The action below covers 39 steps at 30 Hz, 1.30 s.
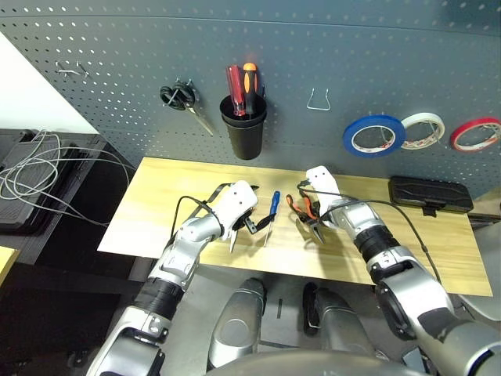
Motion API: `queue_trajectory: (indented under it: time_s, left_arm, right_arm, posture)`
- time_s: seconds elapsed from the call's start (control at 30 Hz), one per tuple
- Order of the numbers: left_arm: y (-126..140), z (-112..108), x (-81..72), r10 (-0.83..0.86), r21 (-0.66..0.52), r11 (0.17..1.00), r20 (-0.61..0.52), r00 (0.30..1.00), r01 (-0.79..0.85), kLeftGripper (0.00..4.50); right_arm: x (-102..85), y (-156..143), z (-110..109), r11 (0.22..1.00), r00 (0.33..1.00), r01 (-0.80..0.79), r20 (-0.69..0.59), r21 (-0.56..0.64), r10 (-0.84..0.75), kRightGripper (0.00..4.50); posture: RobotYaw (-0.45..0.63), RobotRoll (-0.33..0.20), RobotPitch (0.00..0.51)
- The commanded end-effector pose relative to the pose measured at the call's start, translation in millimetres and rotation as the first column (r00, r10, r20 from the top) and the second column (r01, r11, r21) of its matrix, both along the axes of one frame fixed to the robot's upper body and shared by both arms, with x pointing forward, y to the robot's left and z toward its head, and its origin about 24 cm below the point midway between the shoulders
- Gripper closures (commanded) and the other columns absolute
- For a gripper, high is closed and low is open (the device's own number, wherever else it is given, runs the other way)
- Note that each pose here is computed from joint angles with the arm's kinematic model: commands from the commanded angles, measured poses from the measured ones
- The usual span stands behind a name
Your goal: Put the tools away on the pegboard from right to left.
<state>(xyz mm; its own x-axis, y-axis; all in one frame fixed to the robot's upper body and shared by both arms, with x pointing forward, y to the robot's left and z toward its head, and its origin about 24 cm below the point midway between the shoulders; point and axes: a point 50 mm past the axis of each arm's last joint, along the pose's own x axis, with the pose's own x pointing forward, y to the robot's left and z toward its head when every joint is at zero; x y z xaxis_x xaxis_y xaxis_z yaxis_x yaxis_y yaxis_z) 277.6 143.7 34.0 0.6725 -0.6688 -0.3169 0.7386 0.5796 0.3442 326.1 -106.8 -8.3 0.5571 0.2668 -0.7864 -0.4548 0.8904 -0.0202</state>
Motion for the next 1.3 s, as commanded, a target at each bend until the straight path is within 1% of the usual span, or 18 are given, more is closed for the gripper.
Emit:
queue_trajectory:
  time_s: [0.03, 0.13, 0.17, 0.37, 0.43, 0.57, 0.77, 0.87, 0.93, 1.0, 1.07, 1.17, 1.23, 1.3]
  left_arm:
    - [-1.1, -5.1, -3.5, 0.0, 0.004, 1.0, -0.022, 1.0, 0.0, 0.0]
    - [-1.4, -5.4, -3.5, 0.001, 0.003, 1.0, -0.023, 1.0, 0.0, 0.0]
    - [-1.3, -5.5, -3.4, 0.001, 0.003, 1.0, -0.024, 1.0, -0.001, 0.0]
    - [-0.9, -5.5, -2.3, 0.005, 0.003, 1.0, -0.023, 1.0, -0.005, 0.0]
    - [-0.4, -5.1, -1.9, 0.007, 0.004, 1.0, -0.021, 1.0, -0.006, 0.0]
    - [1.7, -2.8, -1.5, 0.011, 0.002, 1.0, -0.008, 1.0, -0.011, 0.0]
    - [2.2, 5.3, -1.4, 0.009, -0.026, 1.0, 0.052, 0.999, -0.007, 0.0]
    - [-1.4, 14.8, -1.6, -0.004, -0.08, 0.997, 0.12, 0.993, 0.013, 0.0]
    - [-4.1, 17.9, -3.2, -0.025, -0.103, 0.994, 0.146, 0.989, 0.04, 0.0]
    - [-7.3, 19.9, -5.0, -0.046, -0.123, 0.99, 0.164, 0.985, 0.067, 0.0]
    - [-13.6, 27.8, -5.4, -0.07, -0.164, 0.981, 0.209, 0.975, 0.105, 0.0]
    - [-16.5, 37.3, -4.0, -0.072, -0.207, 0.97, 0.259, 0.963, 0.128, 0.0]
    - [-17.1, 45.3, -1.3, -0.06, -0.236, 0.962, 0.301, 0.952, 0.135, 0.0]
    - [-16.2, 50.9, 1.1, -0.044, -0.251, 0.959, 0.333, 0.942, 0.133, 0.0]
  right_arm:
    - [0.1, -0.7, -3.6, 1.0, 1.0, 0.012, -0.01, -0.006, -0.012, 1.39]
    - [0.4, -1.0, -4.5, 1.0, 1.0, 0.014, -0.013, -0.005, -0.014, 2.48]
    - [0.3, -1.2, -4.9, 1.0, 1.0, 0.014, -0.015, -0.005, -0.015, 2.72]
    - [0.1, -5.0, -6.3, 1.0, 1.0, 0.015, -0.017, -0.011, -0.015, 2.74]
    - [1.1, -6.5, -2.8, 1.0, 1.0, 0.013, 0.0, -0.002, -0.013, 2.74]
    - [1.4, -9.6, 13.0, 0.999, 0.995, -0.027, 0.092, 0.026, 0.025, 2.74]
    - [-18.4, -24.9, 38.8, 0.994, 0.967, -0.104, 0.236, 0.043, 0.091, 2.74]
    - [-32.8, -35.4, 55.7, 0.985, 0.923, -0.169, 0.358, 0.037, 0.145, 2.74]
    - [-39.2, -39.7, 62.1, 0.982, 0.899, -0.187, 0.409, 0.031, 0.158, 2.74]
    - [-43.7, -43.7, 65.4, 0.977, 0.869, -0.214, 0.456, -0.002, 0.192, 2.74]
    - [-48.1, -50.2, 75.4, 0.969, 0.796, -0.244, 0.563, -0.034, 0.22, 2.74]
    - [-51.0, -53.2, 87.3, 0.963, 0.708, -0.265, 0.669, -0.046, 0.227, 2.74]
    - [-52.3, -52.9, 97.0, 0.96, 0.642, -0.279, 0.739, -0.026, 0.206, 2.74]
    - [-52.9, -51.5, 104.0, 0.957, 0.595, -0.29, 0.783, -0.003, 0.183, 2.74]
  posture:
    - [0.24, 0.0, 0.215]
    - [0.24, 0.0, 0.214]
    - [0.24, 0.0, 0.214]
    - [0.25, 0.0, 0.208]
    - [0.25, 0.0, 0.207]
    - [0.25, 0.0, 0.204]
    - [0.23, 0.0, 0.204]
    - [0.21, 0.0, 0.202]
    - [0.2, 0.0, 0.201]
    - [0.19, 0.0, 0.2]
    - [0.18, 0.0, 0.199]
    - [0.17, 0.0, 0.199]
    - [0.17, 0.0, 0.199]
    - [0.17, 0.0, 0.201]
